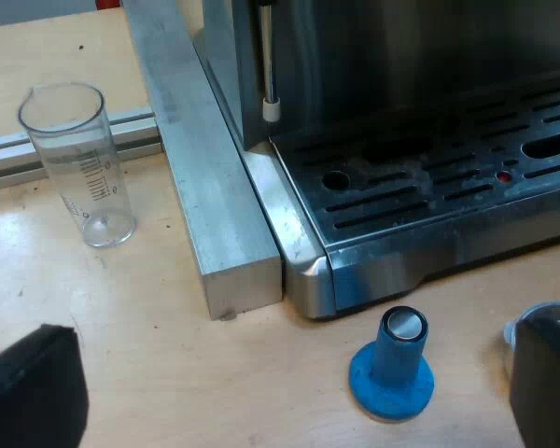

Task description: Grind coffee beans and then tamp

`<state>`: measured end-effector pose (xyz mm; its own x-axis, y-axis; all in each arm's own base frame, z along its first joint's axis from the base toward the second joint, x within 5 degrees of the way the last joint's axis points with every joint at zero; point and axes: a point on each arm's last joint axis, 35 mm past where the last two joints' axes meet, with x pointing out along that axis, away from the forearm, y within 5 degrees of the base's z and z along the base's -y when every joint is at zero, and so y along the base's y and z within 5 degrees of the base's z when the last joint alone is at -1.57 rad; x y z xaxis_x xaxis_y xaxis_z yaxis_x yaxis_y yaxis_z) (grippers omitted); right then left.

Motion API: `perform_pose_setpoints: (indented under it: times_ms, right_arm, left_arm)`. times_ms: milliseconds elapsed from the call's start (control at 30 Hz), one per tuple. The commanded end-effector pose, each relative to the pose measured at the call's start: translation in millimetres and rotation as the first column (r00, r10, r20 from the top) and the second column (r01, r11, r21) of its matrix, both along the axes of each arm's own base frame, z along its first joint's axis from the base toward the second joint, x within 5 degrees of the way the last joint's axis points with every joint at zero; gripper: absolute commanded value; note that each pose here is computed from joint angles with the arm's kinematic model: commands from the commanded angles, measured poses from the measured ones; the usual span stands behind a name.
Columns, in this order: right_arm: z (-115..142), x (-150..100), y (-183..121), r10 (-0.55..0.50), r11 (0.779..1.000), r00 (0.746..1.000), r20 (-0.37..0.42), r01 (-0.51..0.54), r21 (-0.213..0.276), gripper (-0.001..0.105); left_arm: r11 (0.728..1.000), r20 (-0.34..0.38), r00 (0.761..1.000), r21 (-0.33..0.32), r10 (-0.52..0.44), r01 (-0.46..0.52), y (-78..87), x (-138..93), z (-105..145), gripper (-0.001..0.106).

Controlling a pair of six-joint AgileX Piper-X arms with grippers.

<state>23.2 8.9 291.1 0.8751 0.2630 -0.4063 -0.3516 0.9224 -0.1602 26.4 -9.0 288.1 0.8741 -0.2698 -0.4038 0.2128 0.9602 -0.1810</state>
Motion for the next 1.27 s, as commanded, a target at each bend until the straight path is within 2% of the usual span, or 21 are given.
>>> perform_pose_setpoints:
  times_ms: [33,1267]
  right_arm:
    - [2.2,2.0,0.3,0.002,1.0,1.0,0.001,-0.002,0.006,0.054]
    - [2.3,2.1,0.1,-0.003,1.0,1.0,0.001,0.003,0.008,0.054]
  left_arm:
    - [1.0,0.005,1.0,0.0,0.007,-0.007,-0.1,2.8,1.9,0.093]
    - [1.0,0.005,1.0,-0.001,0.005,-0.005,-0.2,2.7,1.9,0.093]
